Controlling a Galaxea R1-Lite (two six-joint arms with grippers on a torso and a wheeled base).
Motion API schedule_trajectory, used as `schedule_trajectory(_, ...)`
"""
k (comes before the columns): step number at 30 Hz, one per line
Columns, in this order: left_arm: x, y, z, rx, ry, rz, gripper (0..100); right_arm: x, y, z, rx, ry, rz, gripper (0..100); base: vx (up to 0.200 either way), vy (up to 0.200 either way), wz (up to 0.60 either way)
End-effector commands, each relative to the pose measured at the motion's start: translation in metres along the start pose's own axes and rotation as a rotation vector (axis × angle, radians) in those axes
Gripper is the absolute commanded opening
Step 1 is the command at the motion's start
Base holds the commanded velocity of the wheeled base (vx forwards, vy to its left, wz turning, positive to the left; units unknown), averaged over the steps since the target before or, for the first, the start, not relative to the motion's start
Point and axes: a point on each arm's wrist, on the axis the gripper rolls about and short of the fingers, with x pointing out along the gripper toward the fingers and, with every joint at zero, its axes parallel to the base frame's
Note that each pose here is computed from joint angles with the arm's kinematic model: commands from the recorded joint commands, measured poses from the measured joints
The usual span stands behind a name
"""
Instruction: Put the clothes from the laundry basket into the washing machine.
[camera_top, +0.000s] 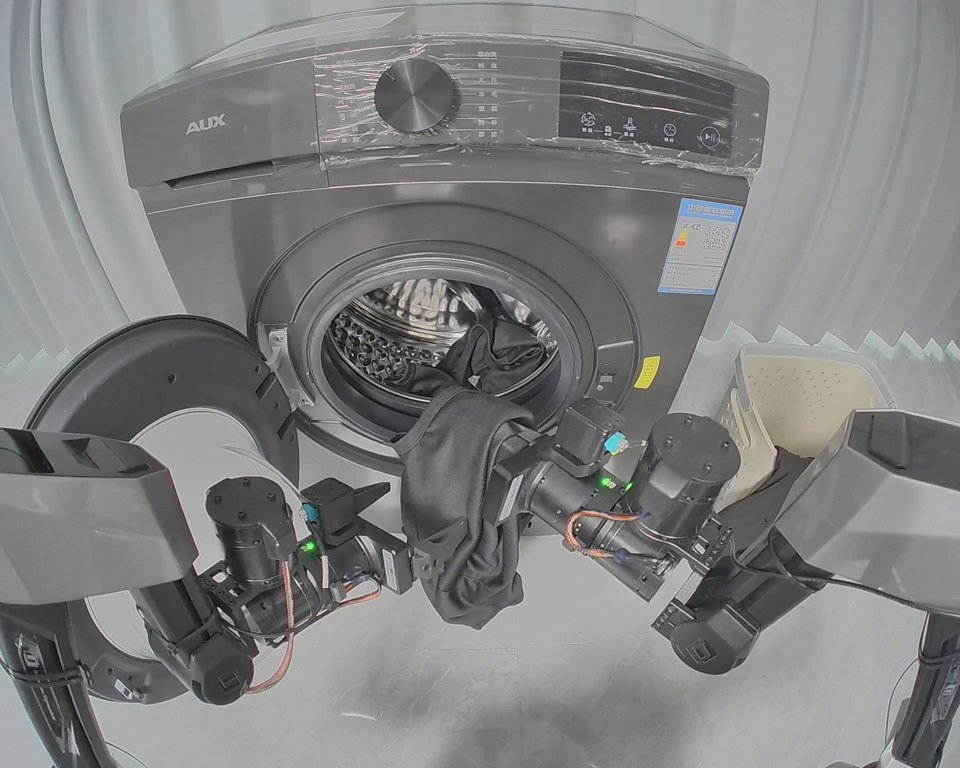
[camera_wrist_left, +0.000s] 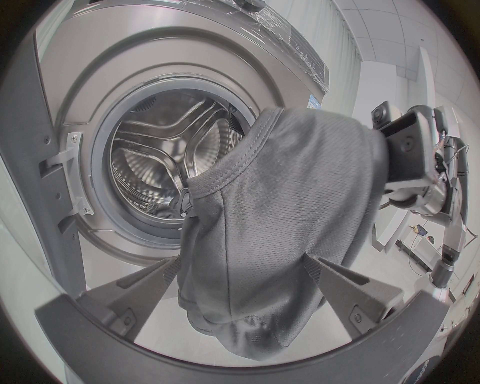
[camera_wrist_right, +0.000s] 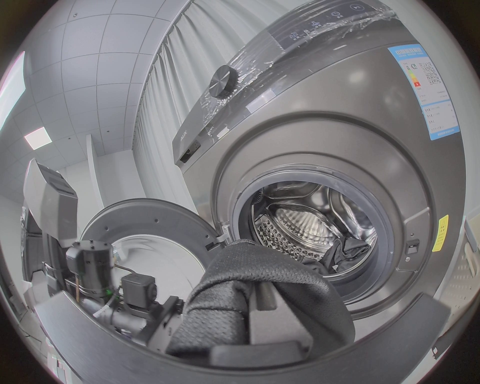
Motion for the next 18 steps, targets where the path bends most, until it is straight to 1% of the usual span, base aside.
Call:
schedule_trajectory(1,0.013,0.003,-0.007,0.001,0.004,0.001,100,-0.002,0.011,0.005,0.005,-0.01,0.025,0,0.0,0.0,0.0)
schedule_trajectory(4,0.023,0.005,-0.013,-0.001,0.005,0.001,100,-0.003,0.017,0.005,0.011,-0.008,0.037,0,0.0,0.0,0.0)
schedule_trajectory(12,0.045,0.005,-0.021,0.004,-0.009,-0.011,100,-0.01,0.031,-0.002,0.032,0.02,0.065,0,0.0,0.0,0.0)
schedule_trajectory(18,0.055,0.003,-0.033,0.005,0.005,-0.022,100,-0.011,0.033,-0.002,0.042,0.018,0.068,0,0.0,0.0,0.0)
